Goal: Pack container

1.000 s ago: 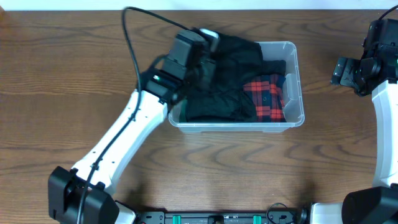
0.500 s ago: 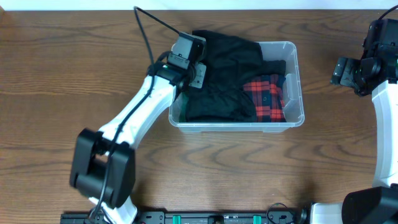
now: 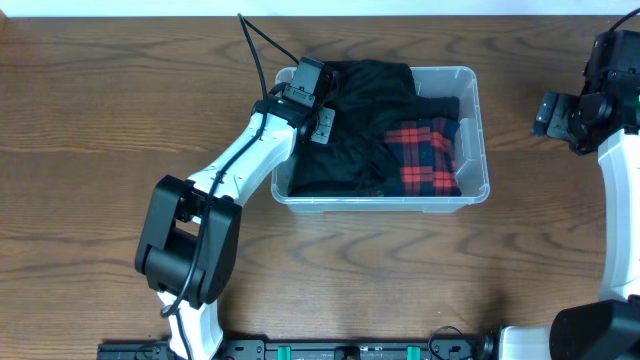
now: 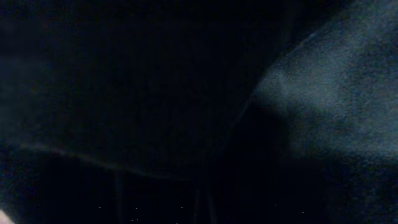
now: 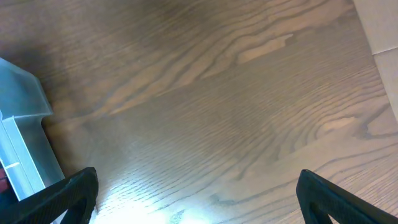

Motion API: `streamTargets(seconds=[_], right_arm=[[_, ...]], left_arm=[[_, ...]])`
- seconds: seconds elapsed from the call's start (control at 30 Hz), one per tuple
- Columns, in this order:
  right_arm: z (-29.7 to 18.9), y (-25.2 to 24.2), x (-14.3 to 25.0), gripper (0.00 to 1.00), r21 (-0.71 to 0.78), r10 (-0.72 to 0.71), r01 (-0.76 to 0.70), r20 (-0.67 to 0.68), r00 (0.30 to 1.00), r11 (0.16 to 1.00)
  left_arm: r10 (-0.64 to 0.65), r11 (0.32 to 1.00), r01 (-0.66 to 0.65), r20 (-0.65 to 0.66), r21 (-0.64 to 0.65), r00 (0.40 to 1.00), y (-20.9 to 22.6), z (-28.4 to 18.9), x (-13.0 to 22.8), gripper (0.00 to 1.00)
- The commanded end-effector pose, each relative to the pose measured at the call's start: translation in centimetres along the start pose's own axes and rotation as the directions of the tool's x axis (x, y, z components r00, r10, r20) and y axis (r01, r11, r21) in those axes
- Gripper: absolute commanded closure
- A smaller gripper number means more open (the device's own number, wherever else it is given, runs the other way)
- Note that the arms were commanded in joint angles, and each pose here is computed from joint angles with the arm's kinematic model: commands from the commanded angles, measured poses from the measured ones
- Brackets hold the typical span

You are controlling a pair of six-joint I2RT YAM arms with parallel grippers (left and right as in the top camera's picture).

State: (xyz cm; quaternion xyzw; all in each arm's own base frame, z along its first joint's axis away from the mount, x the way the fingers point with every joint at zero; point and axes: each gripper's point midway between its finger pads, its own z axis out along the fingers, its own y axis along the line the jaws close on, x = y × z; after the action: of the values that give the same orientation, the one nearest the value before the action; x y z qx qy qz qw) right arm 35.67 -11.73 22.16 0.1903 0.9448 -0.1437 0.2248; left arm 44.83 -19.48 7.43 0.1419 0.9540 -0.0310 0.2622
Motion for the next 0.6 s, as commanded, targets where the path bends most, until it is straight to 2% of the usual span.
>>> streamTargets(seconds=[0.0,0.2,0.3,0.43,0.57], right_arm=[[-0.2,-0.5,0.0,0.01,0.013,0.007,-0.007,0.005,1.0,1.0],[-0.2,-0.5,0.0,0.01,0.013,0.007,-0.007,0.005,1.0,1.0],[-0.2,-0.5,0.0,0.01,0.012,0.007,-0.007,0.005,1.0,1.0],[-0.2,-0.5,0.0,0.02,0.013,0.007,-0.007,0.005,1.0,1.0],[-0.2,-0.5,0.0,0.01,0.013,0.007,-0.007,0.005,1.0,1.0]], left_arm=[[0.007,1.0,-0.007,0.017,0.008,1.0,-0.4,-2.1,-0.1,0.94],[0.004,0.998,-0.023,0.279,0.064,0.96,-2.2,-11.4,-5.6,0.94],[-0.001,0.996,-0.033,0.368,0.087,0.93,-3.0,-14.0,-7.3,0.94],[-0.004,0.994,-0.041,0.416,0.101,0.909,-3.8,-14.2,-8.5,0.94],[-0.005,0.994,-0.041,0.421,0.101,0.907,-4.2,-12.0,-9.0,0.94]])
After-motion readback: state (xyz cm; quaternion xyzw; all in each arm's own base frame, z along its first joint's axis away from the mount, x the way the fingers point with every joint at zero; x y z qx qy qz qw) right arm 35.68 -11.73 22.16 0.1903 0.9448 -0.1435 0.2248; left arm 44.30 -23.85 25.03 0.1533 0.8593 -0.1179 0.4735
